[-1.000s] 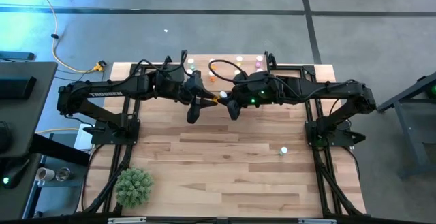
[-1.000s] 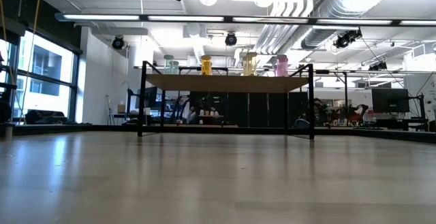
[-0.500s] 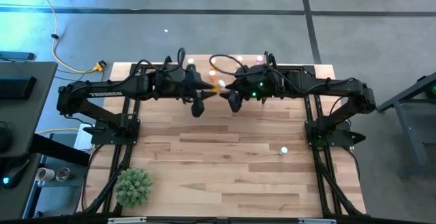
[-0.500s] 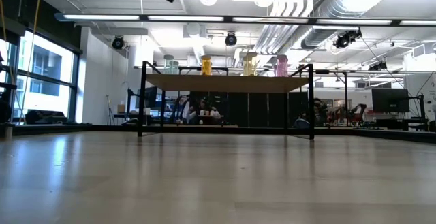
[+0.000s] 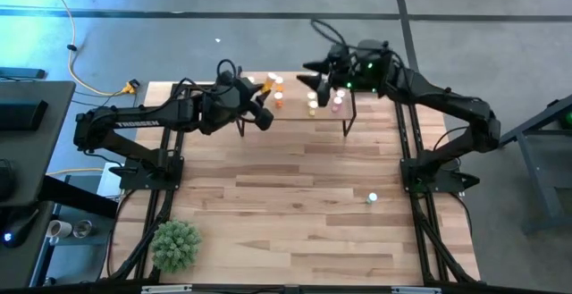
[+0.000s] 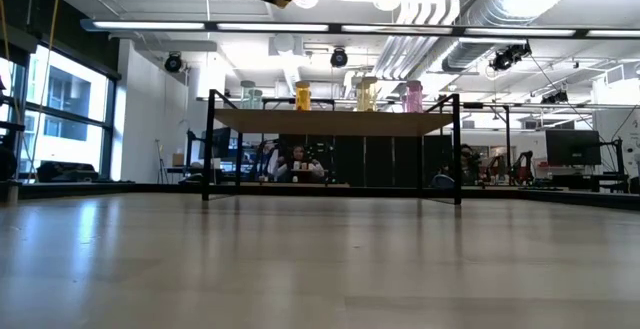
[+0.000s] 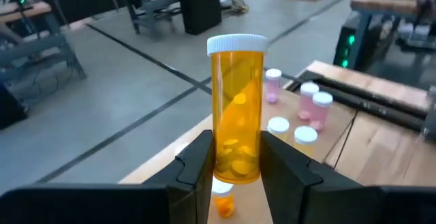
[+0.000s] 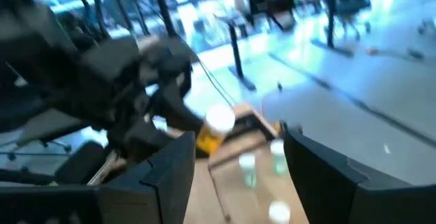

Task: Pick and place medicine bottles onto shelf by color
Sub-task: Put the orange pill bottle on the shelf aligned with the other orange pill bottles

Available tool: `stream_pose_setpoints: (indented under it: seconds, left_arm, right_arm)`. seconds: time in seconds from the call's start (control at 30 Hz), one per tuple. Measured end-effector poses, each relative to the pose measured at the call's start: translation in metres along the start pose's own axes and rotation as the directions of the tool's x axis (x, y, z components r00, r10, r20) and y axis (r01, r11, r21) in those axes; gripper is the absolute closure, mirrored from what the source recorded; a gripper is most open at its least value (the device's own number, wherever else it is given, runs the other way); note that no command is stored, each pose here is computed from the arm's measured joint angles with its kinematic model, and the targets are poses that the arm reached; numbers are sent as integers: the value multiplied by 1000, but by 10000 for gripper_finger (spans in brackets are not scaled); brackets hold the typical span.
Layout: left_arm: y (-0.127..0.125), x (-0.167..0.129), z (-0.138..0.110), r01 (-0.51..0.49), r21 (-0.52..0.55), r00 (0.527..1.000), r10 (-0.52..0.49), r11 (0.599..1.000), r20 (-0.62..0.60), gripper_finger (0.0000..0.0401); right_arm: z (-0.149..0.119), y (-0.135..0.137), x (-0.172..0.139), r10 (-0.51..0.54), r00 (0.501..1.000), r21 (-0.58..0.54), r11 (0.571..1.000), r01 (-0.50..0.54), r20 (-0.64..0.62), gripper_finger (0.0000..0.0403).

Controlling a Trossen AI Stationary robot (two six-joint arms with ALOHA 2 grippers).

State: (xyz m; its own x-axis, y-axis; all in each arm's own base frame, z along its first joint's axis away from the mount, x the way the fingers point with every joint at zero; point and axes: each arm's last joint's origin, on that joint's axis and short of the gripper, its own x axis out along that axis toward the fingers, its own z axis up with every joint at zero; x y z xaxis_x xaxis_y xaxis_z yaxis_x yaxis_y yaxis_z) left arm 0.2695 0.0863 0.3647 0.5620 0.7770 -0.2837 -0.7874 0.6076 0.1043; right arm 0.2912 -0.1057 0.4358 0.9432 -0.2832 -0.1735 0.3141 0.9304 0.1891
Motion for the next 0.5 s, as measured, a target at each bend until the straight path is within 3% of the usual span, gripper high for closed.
stream_pose_setpoints:
  seconds: [0.23,0.5]
  left_arm:
    - [-7,7,-22,-19,-117,999,22,993,28,308]
    - [-24,6,-47,56,-127,993,-42,990,110,308]
  right_arm:
    - [20,-20,3,129,977,-88,990,-115,172,187]
    - [3,-26,32,187,978,-53,982,-183,96,187]
